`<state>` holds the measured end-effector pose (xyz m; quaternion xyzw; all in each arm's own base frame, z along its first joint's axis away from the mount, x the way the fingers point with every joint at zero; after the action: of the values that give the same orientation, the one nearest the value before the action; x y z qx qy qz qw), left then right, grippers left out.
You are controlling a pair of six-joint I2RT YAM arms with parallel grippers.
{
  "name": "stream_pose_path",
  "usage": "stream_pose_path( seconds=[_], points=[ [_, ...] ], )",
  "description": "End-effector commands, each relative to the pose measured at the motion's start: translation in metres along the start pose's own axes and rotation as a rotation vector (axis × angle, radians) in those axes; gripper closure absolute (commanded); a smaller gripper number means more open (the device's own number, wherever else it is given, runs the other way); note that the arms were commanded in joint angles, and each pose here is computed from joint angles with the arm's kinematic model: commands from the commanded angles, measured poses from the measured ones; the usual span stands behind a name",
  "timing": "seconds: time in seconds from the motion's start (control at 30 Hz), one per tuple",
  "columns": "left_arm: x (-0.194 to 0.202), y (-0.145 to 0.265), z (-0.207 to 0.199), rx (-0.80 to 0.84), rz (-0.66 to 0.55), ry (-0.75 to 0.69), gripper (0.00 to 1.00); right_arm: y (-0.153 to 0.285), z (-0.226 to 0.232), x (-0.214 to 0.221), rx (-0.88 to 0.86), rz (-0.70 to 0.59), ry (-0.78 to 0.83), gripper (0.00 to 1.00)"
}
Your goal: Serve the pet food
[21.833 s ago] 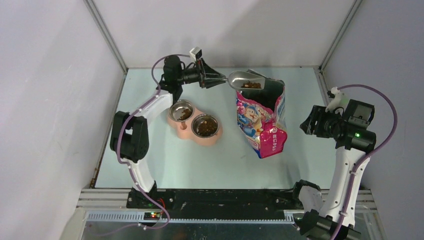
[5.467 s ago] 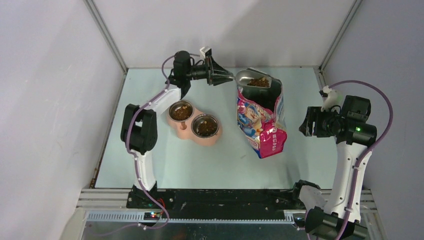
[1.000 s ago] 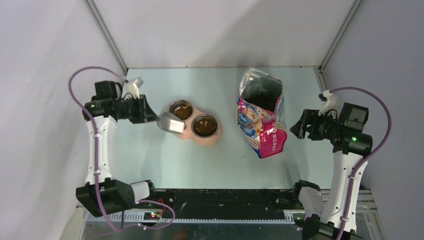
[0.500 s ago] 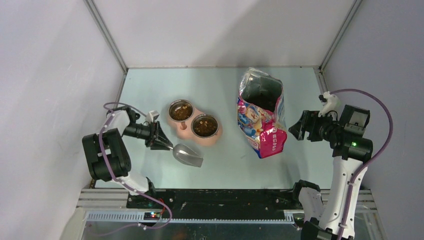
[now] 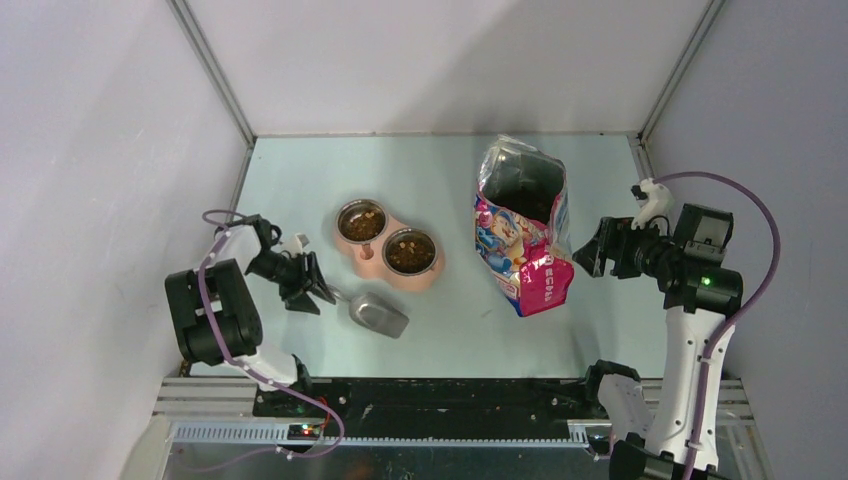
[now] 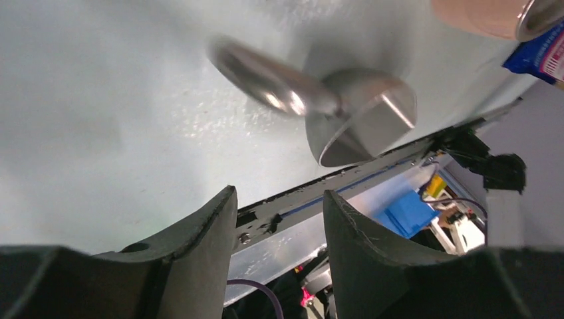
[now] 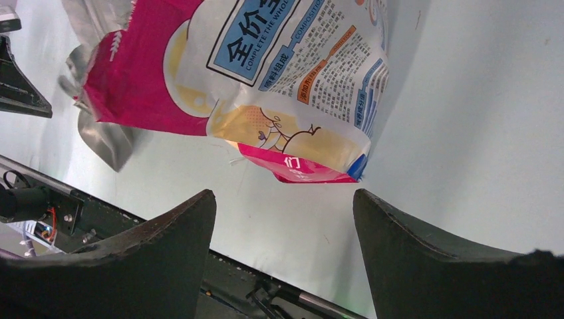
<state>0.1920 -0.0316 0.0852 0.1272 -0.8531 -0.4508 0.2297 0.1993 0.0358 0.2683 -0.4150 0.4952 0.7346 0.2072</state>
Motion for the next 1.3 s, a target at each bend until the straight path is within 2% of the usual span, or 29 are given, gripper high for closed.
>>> stream_pose_path(
  seconds=[0.0,0.2,0.33,0.47,0.63,0.7,0.83,0.9,1.07,1.17,1.27],
  points=[
    [-0.011,0.019,0.005,-0.089,-0.156,-0.012,0.45,0.011,0.004,-0.011,0.023,-0.05,0.061,0.21],
    [0.001,0.047,-0.029,0.065,-0.291,-0.2,0.47,0.008,0.003,-0.016,0.022,-0.061,0.028,0.23],
    [0.014,0.077,-0.062,0.177,-0.435,-0.394,0.47,0.013,0.002,-0.013,0.048,-0.051,0.048,0.24],
    [0.018,0.114,-0.095,0.131,-0.66,-0.675,0.46,0.021,0.005,-0.015,0.065,-0.056,0.119,0.25],
    [0.048,0.149,-0.162,0.203,-0.855,-1.079,0.42,0.029,0.014,-0.028,0.051,-0.098,0.158,0.3],
    [0.061,0.155,-0.186,0.264,-0.879,-1.18,0.42,0.032,0.018,-0.034,0.039,-0.117,0.171,0.31],
    [0.073,0.153,-0.235,0.369,-0.855,-1.245,0.41,0.036,0.026,-0.052,0.008,-0.147,0.19,0.34],
    [0.074,0.15,-0.26,0.4,-0.833,-1.228,0.4,0.039,0.031,-0.064,-0.009,-0.169,0.188,0.34],
    [0.065,0.145,-0.325,0.505,-0.802,-1.072,0.4,0.04,0.042,-0.088,-0.05,-0.194,0.263,0.29],
    [0.064,0.134,-0.364,0.556,-0.774,-1.156,0.41,0.033,0.048,-0.086,-0.098,-0.136,0.343,0.24],
    [0.064,0.12,-0.384,0.532,-0.804,-1.374,0.42,0.027,0.067,-0.081,-0.133,-0.08,0.495,0.18]
  ],
)
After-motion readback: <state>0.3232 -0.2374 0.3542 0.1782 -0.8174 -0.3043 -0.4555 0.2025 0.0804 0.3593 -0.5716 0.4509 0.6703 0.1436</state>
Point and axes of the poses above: each gripper's point midway between its finger pads, its own y axis back along the fingers, its own z axis along the line the jaws close on, x = y × z, the point moved 2 cm from there along y, back along the fingers, and after that the axes turned 13 degrees about y, right-handed, at the moved point
